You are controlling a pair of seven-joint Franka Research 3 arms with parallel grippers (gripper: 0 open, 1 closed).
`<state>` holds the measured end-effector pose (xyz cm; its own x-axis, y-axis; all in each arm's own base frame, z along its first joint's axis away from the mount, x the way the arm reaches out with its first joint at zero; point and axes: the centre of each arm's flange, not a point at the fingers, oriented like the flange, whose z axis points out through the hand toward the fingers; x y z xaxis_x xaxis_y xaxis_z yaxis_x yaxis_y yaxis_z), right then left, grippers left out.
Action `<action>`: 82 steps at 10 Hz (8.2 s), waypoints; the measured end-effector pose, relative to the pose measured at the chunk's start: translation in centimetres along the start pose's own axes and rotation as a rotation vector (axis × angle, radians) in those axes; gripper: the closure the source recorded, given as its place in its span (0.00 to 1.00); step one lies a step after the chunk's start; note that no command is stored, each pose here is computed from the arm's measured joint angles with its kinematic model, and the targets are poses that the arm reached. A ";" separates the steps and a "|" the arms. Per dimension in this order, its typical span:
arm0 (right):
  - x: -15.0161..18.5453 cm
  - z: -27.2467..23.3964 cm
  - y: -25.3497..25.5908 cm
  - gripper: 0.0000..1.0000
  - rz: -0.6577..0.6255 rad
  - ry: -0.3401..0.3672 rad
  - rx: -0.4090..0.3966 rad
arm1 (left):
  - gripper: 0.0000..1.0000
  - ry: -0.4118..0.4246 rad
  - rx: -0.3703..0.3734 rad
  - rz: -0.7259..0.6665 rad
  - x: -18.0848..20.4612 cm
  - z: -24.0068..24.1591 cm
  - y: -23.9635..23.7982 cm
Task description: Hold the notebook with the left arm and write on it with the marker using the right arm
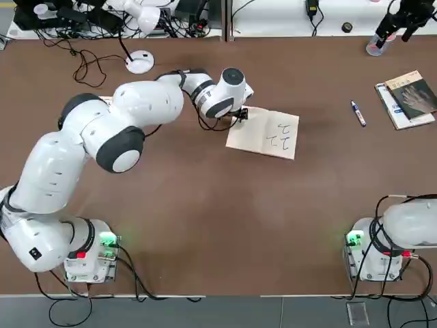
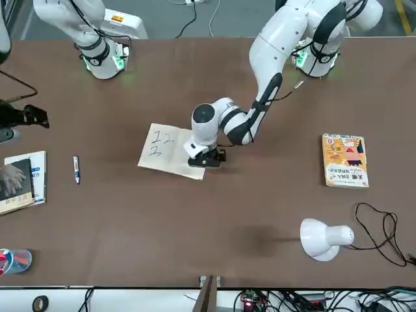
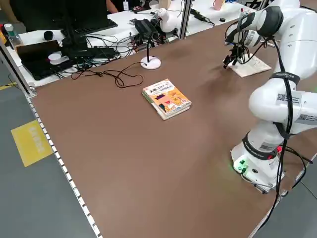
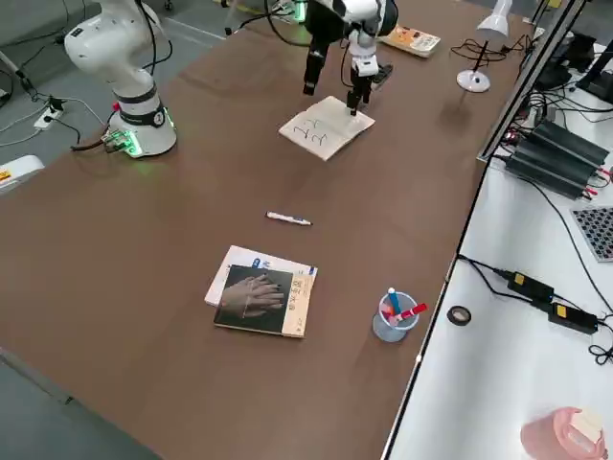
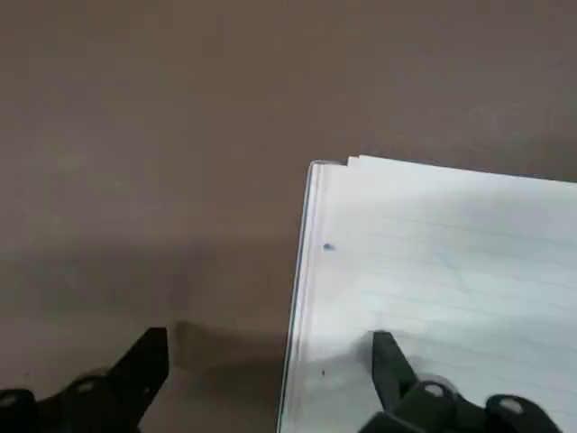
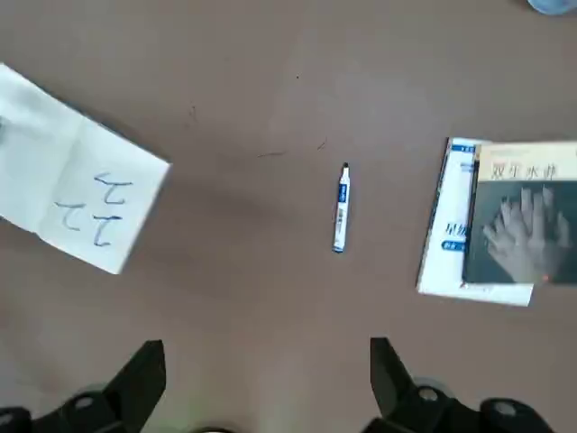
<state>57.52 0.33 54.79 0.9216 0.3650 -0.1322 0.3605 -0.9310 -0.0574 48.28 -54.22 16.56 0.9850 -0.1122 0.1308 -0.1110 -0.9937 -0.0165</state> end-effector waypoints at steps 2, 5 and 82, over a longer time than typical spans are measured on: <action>1.1 2.5 3.3 0.00 -0.113 0.010 0.006 | 0.00 0.000 0.000 0.001 0.0 0.0 0.0; 3.0 7.0 6.9 0.00 -0.239 0.044 -0.007 | 0.00 0.001 0.001 0.000 0.1 0.0 0.0; 5.1 30.3 1.4 0.83 0.470 -0.065 0.319 | 0.00 0.020 0.001 0.038 0.0 0.5 0.3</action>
<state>58.32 1.08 24.05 0.9579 -0.0793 -0.2758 -0.1570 -0.9493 -0.2723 48.28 -54.49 16.00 0.9773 -0.1496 0.1501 -0.1479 -0.9887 -0.0228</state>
